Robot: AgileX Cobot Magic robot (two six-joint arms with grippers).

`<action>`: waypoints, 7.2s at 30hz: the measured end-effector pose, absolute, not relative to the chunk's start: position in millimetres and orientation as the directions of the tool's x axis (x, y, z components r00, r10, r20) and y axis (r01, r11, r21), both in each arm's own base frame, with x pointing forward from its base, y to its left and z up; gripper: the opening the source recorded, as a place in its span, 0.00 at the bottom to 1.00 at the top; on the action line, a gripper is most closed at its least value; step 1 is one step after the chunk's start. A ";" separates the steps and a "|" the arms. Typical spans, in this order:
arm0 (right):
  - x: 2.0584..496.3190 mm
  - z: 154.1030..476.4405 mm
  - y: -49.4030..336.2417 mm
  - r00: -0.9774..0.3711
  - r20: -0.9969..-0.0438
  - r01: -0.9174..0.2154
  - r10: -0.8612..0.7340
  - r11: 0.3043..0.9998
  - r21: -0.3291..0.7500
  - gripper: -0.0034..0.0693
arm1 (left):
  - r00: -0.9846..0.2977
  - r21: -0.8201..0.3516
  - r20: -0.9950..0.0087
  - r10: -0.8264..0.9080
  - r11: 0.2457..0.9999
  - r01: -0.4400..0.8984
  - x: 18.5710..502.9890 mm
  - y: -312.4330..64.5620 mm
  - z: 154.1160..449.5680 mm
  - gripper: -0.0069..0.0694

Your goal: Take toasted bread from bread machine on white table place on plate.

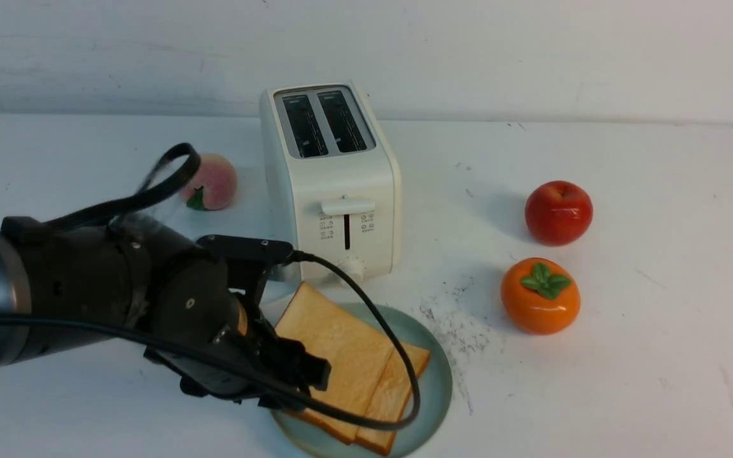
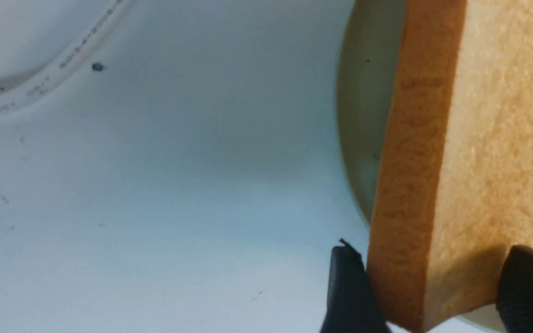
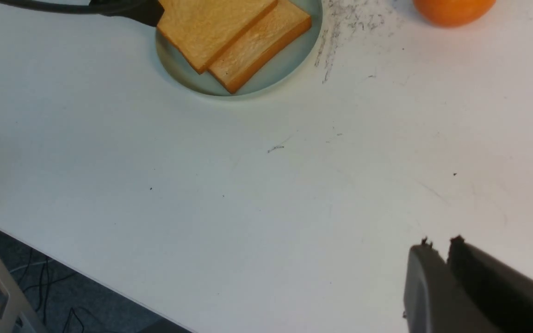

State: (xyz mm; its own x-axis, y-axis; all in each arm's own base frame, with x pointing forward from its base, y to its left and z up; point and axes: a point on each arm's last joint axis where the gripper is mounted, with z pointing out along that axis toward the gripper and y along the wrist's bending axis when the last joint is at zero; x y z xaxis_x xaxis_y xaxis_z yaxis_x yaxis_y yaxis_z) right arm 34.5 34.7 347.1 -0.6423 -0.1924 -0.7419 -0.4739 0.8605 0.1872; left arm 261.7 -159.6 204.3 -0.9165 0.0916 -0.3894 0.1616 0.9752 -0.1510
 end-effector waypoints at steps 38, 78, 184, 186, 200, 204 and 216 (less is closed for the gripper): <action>34.1 346.7 34.6 -0.646 -0.738 -0.475 -0.196 0.860 0.187 0.16 | -0.946 -0.232 -0.322 0.022 0.967 0.102 277.7 -177.5 207.0 0.86; 86.0 319.5 36.3 -0.224 -0.971 -0.387 -0.081 0.922 0.013 0.03 | -0.957 0.029 -0.247 0.154 0.988 0.152 284.9 -163.1 303.2 0.07; 51.9 174.5 4.2 -0.299 -0.954 -0.066 -0.007 0.998 0.013 0.19 | -0.353 -0.610 -0.791 -0.499 0.682 0.403 21.7 -14.5 280.7 0.09; 51.9 174.5 4.2 -0.299 -0.954 -0.066 -0.007 0.998 0.013 0.19 | -0.354 -0.610 -0.791 -0.499 0.682 0.402 21.7 -14.5 280.6 0.09; 51.9 174.5 4.2 -0.299 -0.954 -0.066 -0.007 0.998 0.013 0.22 | -0.250 -0.320 -0.941 -0.229 0.840 0.438 41.3 -21.5 227.5 0.11; 51.9 174.5 4.2 -0.299 -0.954 -0.066 -0.007 0.998 0.013 0.22 | -0.203 -0.323 -0.941 -0.269 0.892 0.315 48.2 -18.3 212.4 0.11; 51.9 174.5 4.2 -0.299 -0.954 -0.066 -0.007 0.998 0.013 0.24 | -0.272 -0.348 -0.899 -0.343 0.937 -0.029 53.4 -3.4 173.7 0.14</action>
